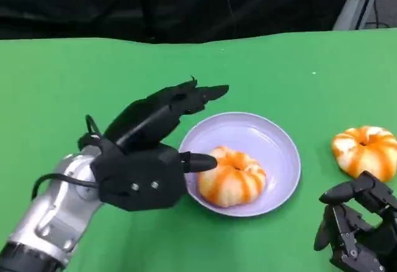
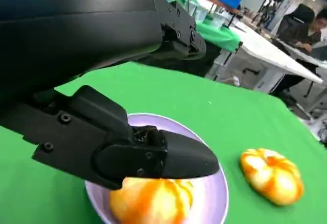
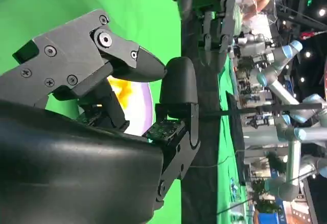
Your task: Grasp the bread from the table and place it into the plate.
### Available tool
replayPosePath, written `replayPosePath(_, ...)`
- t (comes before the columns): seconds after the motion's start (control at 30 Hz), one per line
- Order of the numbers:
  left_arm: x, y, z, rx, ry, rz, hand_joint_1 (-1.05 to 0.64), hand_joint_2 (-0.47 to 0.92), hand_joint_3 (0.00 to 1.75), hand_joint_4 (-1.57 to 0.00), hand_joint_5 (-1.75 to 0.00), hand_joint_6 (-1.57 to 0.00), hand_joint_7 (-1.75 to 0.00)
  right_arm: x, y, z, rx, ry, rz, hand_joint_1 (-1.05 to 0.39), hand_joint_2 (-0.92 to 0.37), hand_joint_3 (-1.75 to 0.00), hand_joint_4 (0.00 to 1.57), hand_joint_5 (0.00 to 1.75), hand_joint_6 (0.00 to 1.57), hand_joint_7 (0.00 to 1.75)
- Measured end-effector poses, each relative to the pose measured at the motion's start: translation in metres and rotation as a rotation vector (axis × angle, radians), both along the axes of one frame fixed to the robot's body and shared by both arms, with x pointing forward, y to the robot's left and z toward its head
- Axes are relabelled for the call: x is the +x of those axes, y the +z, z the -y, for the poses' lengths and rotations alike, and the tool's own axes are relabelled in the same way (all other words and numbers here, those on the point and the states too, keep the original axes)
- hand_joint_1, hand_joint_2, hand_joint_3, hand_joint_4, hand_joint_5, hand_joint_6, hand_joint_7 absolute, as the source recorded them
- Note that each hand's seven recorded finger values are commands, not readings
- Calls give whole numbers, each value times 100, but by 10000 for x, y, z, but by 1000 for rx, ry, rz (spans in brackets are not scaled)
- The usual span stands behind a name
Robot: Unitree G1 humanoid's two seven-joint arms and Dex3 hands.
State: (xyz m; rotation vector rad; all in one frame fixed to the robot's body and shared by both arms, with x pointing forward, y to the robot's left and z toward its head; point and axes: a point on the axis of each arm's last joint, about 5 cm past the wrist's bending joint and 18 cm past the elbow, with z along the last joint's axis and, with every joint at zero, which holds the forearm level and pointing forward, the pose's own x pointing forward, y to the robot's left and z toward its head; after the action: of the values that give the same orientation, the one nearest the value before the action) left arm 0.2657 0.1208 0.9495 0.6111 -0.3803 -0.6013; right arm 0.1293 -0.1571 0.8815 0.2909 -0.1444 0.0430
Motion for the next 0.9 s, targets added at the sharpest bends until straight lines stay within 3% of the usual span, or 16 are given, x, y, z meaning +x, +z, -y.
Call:
replayPosePath(0.03,-1,6,-51,-81,-4,-59,16,62,114,-110,-21,-104,-12,-1,-1,-1,0,0,0,-17,-60,-99,84,175,75,149)
replayPosePath(0.07,-7,8,-109,-168,-5,-121,18,57,123,-115,-22,-109,-12,0,0,-4,1,2,0,-17,-60,-99,84,175,75,149)
replayPosePath(0.1,-15,7,-162,-255,-5,-183,13,47,138,-126,-51,-126,-16,0,-1,-6,1,3,0,-17,-60,-99,84,175,75,149)
replayPosePath(0.17,-60,5,-289,-429,-10,-305,5,39,150,-126,-90,-142,-26,1,0,-9,2,3,0,-17,-60,-99,84,175,75,150)
replayPosePath(0.27,-186,-12,-499,-644,-33,-482,1,37,158,-122,-125,-121,-101,1,-1,-8,3,-2,-3,-17,-60,-98,84,175,75,150)
replayPosePath(0.37,-329,-9,-691,-744,-42,-601,-1,40,159,-114,-151,-105,-139,7,0,-16,6,-2,-5,-17,-60,-98,85,175,75,151)
replayPosePath(0.4,-379,-5,-753,-771,-45,-631,-1,41,158,-113,-156,-102,-145,8,0,-18,6,-4,-6,-17,-60,-98,85,175,75,151)
replayPosePath(0.57,-611,-3,-961,-894,-68,-707,-5,51,141,-104,-172,-95,-157,19,5,-33,1,-4,-6,-17,-60,-99,85,175,74,153)
replayPosePath(0.73,-904,-164,-1155,-1038,-98,-817,-11,66,120,-96,-175,-92,-150,22,2,-34,3,-5,-18,-16,-60,-99,86,175,74,154)
replayPosePath(0.9,-1106,-290,-1266,-1120,-78,-876,-14,70,117,-94,-175,-90,-147,35,6,-35,7,-2,-22,-16,-60,-98,87,175,75,154)
